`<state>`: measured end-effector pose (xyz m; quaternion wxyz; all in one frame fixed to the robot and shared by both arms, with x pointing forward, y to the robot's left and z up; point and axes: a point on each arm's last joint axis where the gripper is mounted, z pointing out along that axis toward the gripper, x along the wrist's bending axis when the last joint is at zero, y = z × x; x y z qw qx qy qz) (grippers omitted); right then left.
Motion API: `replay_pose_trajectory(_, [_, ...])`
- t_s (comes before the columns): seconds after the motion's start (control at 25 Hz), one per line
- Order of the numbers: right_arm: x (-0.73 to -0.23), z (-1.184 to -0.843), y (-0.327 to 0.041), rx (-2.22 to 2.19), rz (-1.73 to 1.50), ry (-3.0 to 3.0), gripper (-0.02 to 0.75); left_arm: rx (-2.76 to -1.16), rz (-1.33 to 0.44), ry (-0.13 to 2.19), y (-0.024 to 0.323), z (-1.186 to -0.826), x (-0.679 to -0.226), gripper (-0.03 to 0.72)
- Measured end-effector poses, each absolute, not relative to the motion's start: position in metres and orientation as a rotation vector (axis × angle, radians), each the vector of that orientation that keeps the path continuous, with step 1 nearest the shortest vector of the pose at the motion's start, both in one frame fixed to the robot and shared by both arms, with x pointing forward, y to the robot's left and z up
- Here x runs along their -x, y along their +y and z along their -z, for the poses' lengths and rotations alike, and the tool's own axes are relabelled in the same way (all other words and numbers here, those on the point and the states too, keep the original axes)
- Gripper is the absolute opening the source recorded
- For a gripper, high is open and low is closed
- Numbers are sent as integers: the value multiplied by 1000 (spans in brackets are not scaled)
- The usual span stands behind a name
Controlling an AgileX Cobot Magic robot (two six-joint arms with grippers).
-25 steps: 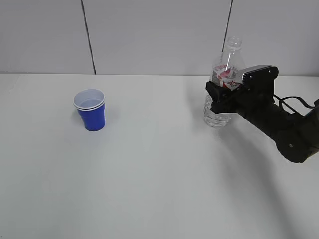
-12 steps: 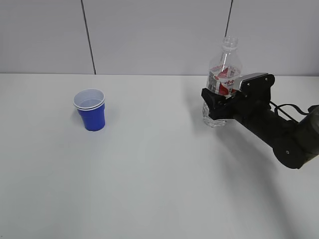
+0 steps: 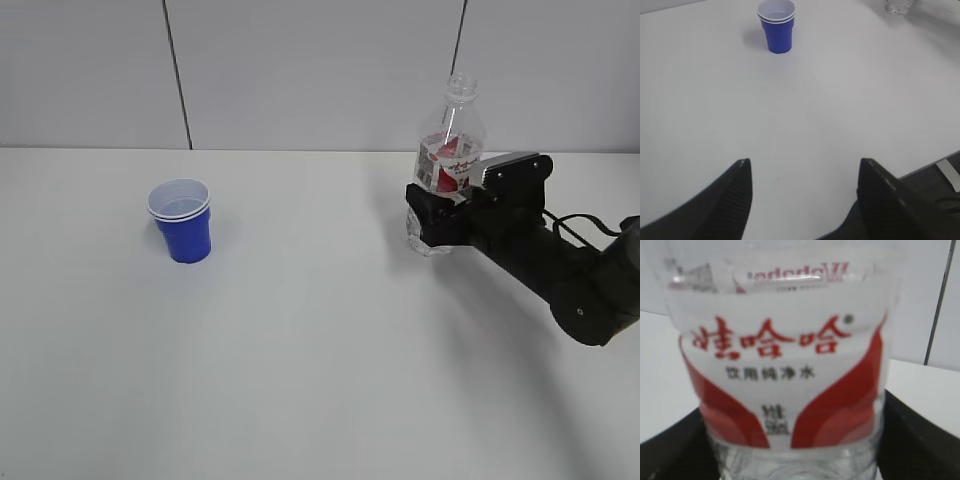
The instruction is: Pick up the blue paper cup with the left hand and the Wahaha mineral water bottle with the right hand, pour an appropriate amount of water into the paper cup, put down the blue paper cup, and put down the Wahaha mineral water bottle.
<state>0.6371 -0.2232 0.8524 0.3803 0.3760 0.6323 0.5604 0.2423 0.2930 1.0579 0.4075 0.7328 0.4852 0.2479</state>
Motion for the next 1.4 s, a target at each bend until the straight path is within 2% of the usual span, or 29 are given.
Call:
replay_pose_trajectory(0.76, [-613,-857,-233,-1045,-1351,1609,601,-1847,-625,1223,293,-1058,-242,498])
replay_pose_trajectory(1.4, [-612,-857,-232,-1020,-1335,1622,608,-1847,-625,1223,293,-1058,-242,498])
